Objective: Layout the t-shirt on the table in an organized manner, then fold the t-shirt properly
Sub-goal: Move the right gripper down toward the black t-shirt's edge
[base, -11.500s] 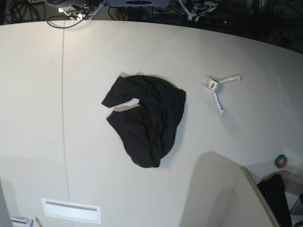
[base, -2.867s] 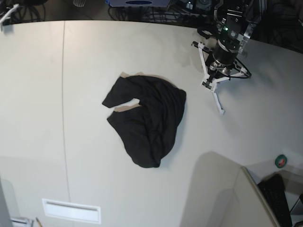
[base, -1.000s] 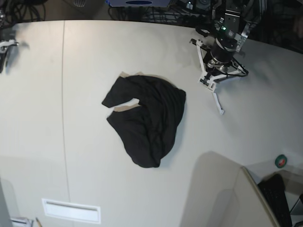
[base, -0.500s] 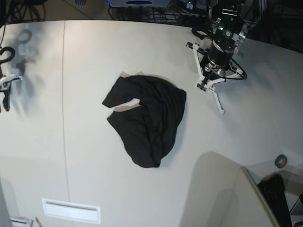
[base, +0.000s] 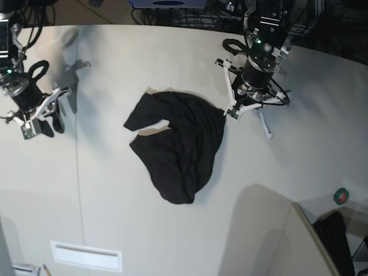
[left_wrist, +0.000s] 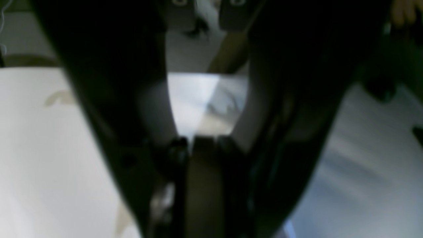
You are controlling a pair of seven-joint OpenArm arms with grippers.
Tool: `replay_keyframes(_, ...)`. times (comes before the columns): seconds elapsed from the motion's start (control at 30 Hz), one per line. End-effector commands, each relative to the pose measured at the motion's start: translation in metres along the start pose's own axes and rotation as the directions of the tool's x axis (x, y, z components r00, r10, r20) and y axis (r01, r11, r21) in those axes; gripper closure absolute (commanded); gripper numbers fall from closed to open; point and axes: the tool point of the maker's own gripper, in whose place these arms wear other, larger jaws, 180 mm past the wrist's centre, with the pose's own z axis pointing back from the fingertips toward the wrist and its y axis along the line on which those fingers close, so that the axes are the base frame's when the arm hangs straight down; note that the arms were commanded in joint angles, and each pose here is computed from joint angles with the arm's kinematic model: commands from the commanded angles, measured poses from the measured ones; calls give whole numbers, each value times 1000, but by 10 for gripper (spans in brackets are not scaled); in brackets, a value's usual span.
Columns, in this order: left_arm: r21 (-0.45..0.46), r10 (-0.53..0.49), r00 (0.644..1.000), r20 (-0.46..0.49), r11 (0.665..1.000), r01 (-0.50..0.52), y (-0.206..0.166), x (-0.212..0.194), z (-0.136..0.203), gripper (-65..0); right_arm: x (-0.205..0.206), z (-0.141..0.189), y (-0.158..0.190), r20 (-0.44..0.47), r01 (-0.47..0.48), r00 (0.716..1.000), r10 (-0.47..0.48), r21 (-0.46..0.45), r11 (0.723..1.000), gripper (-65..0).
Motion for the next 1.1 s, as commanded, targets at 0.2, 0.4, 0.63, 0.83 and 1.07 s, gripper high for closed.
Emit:
replay_keyframes(0.2, 10, -3, 1000, 4, 1000, 3, 3, -1, 1, 0, 36, -1, 16, -73, -97, 992, 104, 94, 991, -174)
replay_keyframes(0.4, 10, -2, 1000, 6, 1000, 1, 2, 0, 1, 0, 40, -5, 37, -127, -102, 985, 120, 134, 986, -182)
replay_keyframes(0.63, 4, 9, 1000, 12, 1000, -9, -2, 6, -2, 0, 43, -20, 74, -214, -148, 957, 194, 213, 966, -237)
replay_keyframes(0.83, 6, 27, 999, -43, 1000, -27, 3, 11, -13, 0, 28, -34, 111, -294, -290, 890, 349, 228, 929, -243)
replay_keyframes(1.07, 0, 50, 998, -35, 999, -50, 3, 14, -13, 0, 26, -37, 120, -355, -294, 861, 364, 238, 926, -305)
